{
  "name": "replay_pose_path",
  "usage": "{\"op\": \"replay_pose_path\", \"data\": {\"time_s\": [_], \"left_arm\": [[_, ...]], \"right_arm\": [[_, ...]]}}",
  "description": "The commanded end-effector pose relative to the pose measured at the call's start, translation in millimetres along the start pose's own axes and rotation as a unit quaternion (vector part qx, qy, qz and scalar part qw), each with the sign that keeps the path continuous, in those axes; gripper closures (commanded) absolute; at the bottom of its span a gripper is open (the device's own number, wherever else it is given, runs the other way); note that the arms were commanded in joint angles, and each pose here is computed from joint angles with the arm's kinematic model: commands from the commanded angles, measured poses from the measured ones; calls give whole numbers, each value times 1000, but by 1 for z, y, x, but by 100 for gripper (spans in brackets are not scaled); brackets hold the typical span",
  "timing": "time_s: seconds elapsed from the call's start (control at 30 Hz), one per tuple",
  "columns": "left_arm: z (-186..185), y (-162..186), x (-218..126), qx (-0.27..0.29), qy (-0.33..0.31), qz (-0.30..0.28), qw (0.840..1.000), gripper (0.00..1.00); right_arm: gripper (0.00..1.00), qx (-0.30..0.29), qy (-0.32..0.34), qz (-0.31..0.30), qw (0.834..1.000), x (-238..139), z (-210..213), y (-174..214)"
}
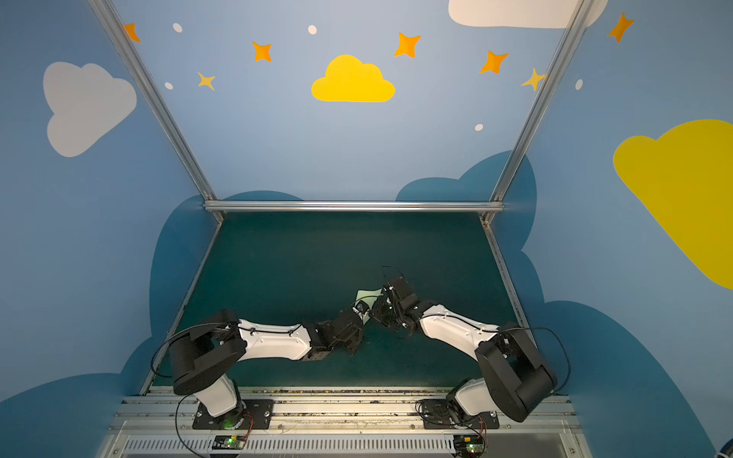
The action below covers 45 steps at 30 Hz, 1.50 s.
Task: Fold a paper plane with a square sheet of paper (fold left side to right side)
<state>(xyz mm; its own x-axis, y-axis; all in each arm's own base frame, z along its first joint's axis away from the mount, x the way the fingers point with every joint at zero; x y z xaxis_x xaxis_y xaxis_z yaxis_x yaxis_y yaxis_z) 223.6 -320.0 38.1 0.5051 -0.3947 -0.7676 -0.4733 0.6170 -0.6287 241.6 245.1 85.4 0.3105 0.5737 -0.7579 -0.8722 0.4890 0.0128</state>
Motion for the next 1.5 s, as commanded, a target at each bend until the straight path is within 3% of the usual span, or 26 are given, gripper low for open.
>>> {"op": "replay_pose_path", "data": {"time_s": [0.0, 0.4, 0.57, 0.7, 0.77, 0.93, 1.13, 1.47], "left_arm": [[-2, 2, 2, 10, 1, 7, 1000, 79], [-4, -6, -4, 12, 16, -1, 1000, 96], [-10, -11, -8, 6, 49, 2, 999, 96], [-14, -14, -9, -24, 98, 15, 995, 96], [-16, -15, -9, -38, 118, 26, 992, 96], [-20, -13, -7, -63, 157, 46, 985, 96], [-19, -8, -5, -99, 201, 58, 973, 96], [-20, -7, 1, -117, 240, 74, 961, 96]], "right_arm": [[100, -1, -8, 0, 1000, -5, 9, 0], [100, 4, -4, -4, 1000, -5, 3, -3], [100, 7, -4, -2, 1000, -6, 2, -6], [75, 10, -14, -4, 1000, -14, 1, -12], [68, 10, -18, -7, 1000, -21, -1, -15], [63, 13, -21, -5, 1000, -35, -21, -15], [66, 4, -17, 3, 1000, -38, -47, -4], [97, -68, -33, 68, 995, -16, -41, 13]]}}
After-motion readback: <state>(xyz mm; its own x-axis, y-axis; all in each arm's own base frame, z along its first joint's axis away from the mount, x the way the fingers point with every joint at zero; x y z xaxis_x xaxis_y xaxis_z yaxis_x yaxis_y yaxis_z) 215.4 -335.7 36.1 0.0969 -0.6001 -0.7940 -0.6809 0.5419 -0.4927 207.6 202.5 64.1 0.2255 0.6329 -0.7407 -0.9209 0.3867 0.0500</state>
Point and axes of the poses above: each gripper's point midway between its finger pads, its own x axis out along the fingers, its own z axis along the line the jaws close on, y = z × x, the point moved 2 cm from there along -x, back along the fingers, and after that the axes turned 12 degrees about x, right-handed, at the moved point
